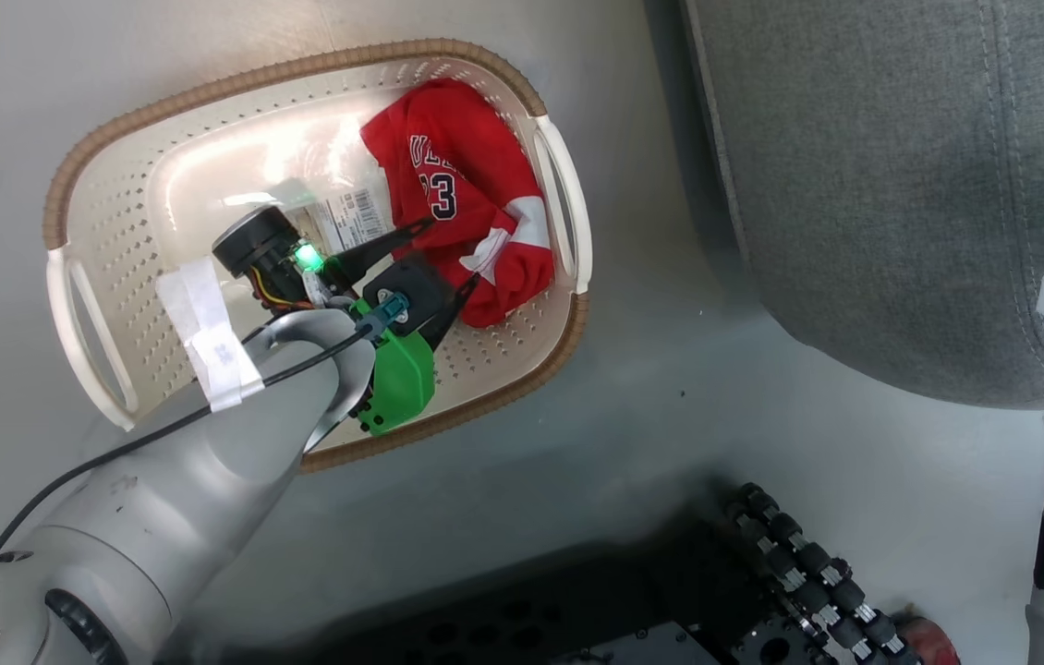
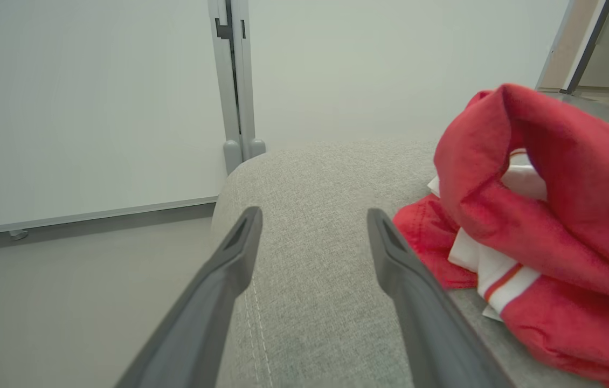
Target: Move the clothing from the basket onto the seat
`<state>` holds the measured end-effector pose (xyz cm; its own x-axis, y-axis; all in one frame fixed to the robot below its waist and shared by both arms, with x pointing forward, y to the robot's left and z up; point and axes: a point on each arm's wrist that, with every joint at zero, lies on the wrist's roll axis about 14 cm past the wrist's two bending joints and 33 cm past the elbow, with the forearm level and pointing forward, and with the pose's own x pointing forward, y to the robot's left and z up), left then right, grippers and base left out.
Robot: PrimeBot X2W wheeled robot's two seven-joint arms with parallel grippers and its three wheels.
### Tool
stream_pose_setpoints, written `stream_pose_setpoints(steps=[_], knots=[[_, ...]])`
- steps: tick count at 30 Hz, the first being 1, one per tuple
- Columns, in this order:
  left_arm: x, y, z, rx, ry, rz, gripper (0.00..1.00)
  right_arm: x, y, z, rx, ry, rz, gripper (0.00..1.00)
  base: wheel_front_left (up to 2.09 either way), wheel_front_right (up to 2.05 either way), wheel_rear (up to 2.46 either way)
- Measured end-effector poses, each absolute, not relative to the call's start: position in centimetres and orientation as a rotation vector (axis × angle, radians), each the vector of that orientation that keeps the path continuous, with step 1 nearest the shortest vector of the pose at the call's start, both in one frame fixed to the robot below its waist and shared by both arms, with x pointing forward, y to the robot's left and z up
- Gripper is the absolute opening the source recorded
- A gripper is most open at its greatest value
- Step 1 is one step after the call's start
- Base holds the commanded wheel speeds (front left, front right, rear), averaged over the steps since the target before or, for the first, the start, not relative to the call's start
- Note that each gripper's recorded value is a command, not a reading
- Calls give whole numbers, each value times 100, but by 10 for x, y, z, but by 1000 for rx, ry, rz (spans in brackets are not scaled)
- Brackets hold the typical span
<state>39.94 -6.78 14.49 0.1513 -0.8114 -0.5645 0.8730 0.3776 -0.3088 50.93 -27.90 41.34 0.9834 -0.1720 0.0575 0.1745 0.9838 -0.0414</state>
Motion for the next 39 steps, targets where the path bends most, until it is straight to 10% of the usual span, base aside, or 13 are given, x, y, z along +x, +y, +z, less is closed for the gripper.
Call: stream_pose_setpoints(steps=[16, 17, 18, 19, 39], knots=[[390, -89, 117, 31, 792, -1235, 100, 497, -282, 386, -73, 40, -174, 100, 0, 0, 0], [388, -91, 118, 34, 785, -1247, 78, 497, -282, 386, -74, 43, -174, 100, 0, 0, 0], [386, -93, 119, 33, 782, -1254, 19, 496, -282, 386, -76, 43, -174, 100, 0, 0, 0], [386, -95, 121, 30, 773, -1263, 0, 496, -283, 387, -77, 43, -174, 100, 0, 0, 0], [460, -90, 242, -115, 470, -1036, 0, 504, -250, 436, -68, -67, -90, 100, 0, 0, 0]])
